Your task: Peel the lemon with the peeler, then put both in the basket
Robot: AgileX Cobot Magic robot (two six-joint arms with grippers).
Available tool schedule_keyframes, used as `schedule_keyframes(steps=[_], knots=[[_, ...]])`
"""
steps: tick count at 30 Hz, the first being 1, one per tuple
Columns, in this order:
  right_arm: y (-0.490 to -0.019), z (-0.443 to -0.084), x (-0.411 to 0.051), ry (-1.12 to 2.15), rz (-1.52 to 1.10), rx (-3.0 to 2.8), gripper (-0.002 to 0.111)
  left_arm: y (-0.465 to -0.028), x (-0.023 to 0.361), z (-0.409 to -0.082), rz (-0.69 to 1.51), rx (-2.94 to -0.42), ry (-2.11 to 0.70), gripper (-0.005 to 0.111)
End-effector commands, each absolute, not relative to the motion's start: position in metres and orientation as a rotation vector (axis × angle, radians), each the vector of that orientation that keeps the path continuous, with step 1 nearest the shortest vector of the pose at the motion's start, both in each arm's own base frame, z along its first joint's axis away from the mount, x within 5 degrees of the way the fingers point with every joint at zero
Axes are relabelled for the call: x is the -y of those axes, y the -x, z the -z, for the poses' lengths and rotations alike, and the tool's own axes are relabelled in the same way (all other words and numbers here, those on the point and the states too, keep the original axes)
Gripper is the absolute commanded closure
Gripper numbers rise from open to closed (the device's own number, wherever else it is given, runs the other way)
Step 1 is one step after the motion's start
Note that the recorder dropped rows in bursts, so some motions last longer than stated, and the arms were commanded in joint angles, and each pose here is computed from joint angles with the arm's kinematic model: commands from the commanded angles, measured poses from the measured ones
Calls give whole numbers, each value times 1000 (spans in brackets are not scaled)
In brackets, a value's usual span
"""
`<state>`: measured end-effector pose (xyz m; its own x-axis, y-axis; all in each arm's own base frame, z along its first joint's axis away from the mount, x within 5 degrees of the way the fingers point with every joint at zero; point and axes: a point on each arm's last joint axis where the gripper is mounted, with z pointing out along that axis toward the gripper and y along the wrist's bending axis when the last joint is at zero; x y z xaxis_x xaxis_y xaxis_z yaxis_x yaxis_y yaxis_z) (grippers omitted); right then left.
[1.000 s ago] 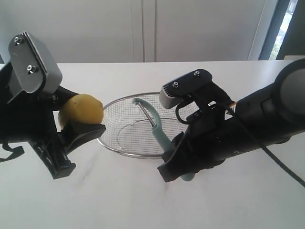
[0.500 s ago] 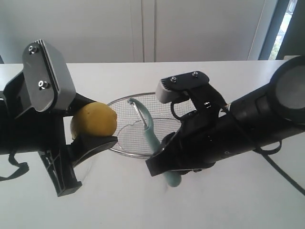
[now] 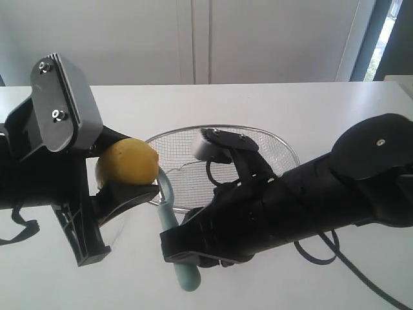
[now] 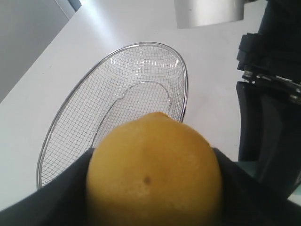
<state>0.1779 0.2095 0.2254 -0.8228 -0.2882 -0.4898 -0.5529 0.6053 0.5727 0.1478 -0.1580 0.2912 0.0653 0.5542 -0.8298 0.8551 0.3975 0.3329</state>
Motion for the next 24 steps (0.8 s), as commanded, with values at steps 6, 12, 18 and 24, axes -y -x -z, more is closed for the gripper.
schedule_keyframes(steps=[6, 12, 18, 24], knots=[[-178, -226, -210, 658, -1073, -2475, 108, -145, 159, -291, 391, -1620, -1265, 107], [-177, -227, -210, 665, -1073, -2467, 108, -145, 159, -291, 391, -1620, -1265, 107], [-172, -244, -205, 691, -1083, -2389, 108, -145, 159, -291, 391, -1620, -1265, 107], [-169, -251, -203, 696, -1093, -2362, 108, -145, 159, -291, 389, -1619, -1266, 107]])
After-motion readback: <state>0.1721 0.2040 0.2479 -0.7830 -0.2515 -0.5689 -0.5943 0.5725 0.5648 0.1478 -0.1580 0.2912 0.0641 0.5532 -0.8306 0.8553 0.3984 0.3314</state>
